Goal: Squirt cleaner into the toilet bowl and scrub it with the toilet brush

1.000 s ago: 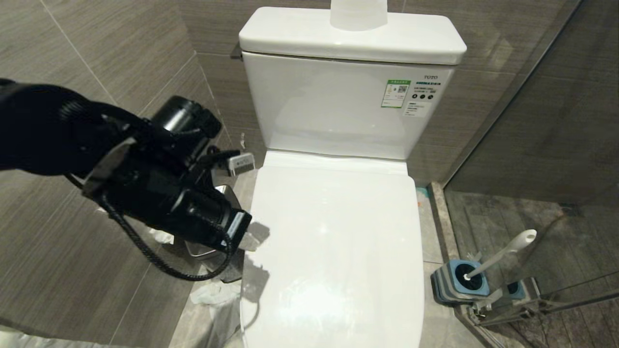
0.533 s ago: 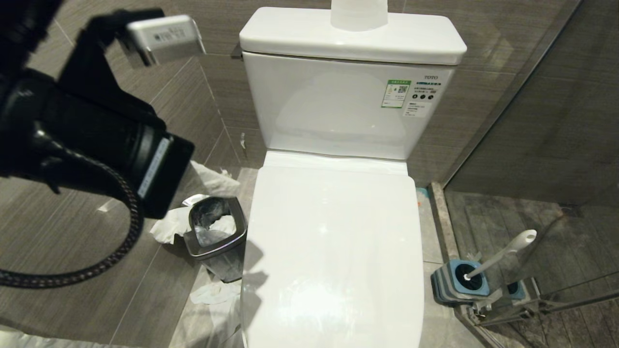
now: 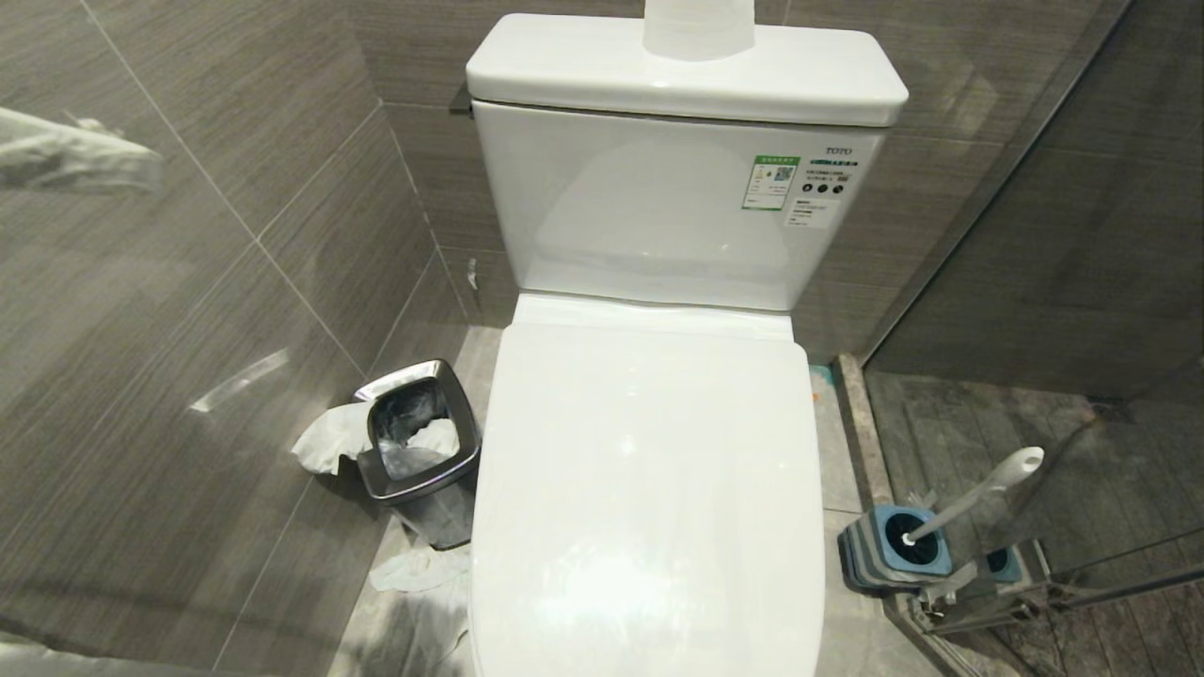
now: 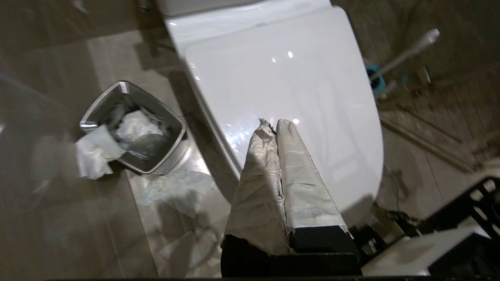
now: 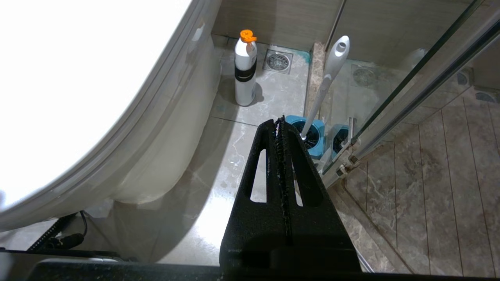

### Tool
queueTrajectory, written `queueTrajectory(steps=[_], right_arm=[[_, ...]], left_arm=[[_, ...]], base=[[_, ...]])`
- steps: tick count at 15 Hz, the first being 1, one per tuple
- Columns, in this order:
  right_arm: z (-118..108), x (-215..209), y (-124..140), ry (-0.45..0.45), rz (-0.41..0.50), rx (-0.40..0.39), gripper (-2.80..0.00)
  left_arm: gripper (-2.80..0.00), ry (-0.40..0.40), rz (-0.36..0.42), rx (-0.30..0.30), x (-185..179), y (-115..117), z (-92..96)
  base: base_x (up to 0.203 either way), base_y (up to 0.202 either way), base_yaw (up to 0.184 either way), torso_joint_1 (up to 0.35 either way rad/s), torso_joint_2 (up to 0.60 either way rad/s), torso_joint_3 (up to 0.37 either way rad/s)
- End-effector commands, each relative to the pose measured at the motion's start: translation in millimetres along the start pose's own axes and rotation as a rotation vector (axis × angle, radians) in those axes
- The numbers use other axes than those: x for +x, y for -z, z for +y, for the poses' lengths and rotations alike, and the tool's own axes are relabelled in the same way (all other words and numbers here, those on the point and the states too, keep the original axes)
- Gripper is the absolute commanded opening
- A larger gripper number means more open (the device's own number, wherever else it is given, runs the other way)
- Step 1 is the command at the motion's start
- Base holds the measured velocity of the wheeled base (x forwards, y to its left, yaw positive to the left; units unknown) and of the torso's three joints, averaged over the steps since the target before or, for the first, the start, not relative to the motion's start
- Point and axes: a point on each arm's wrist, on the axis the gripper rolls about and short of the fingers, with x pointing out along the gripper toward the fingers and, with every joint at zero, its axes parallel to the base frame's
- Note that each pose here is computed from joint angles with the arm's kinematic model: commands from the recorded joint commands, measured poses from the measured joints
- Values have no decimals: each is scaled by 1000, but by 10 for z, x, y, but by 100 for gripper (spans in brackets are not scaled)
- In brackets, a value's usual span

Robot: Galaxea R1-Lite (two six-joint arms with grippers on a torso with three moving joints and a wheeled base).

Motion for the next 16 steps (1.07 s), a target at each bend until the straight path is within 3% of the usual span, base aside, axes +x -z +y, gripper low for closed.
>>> queueTrajectory(steps=[1, 3, 4, 8, 9, 12, 16], right_arm=[[0, 1, 0, 0, 1, -1, -280], [0, 1, 0, -1, 1, -1, -280], [0, 1, 0, -1, 1, -1, -280], [0, 1, 0, 0, 1, -1, -280], [0, 1, 0, 0, 1, -1, -280], [0, 1, 0, -1, 1, -1, -280], [0, 1, 0, -1, 1, -1, -280]], left_arm=[[-280, -110, -121, -47, -470, 46, 131], [-280, -149, -204, -63, -814, 139, 143], [-280, -122, -242, -50, -976, 203, 109], [-280, 100, -362, 101, -1505, 546, -114], [-280, 111, -373, 128, -1557, 603, -151], [-280, 4, -377, 195, -1620, 771, -261], [-280, -114, -443, 235, -1732, 1047, -443]], base=[[0, 0, 0, 0, 0, 0], [0, 0, 0, 0, 0, 0], [0, 0, 0, 0, 0, 0], [0, 0, 0, 0, 0, 0], [0, 0, 0, 0, 0, 0], [0, 0, 0, 0, 0, 0], [0, 0, 0, 0, 0, 0]])
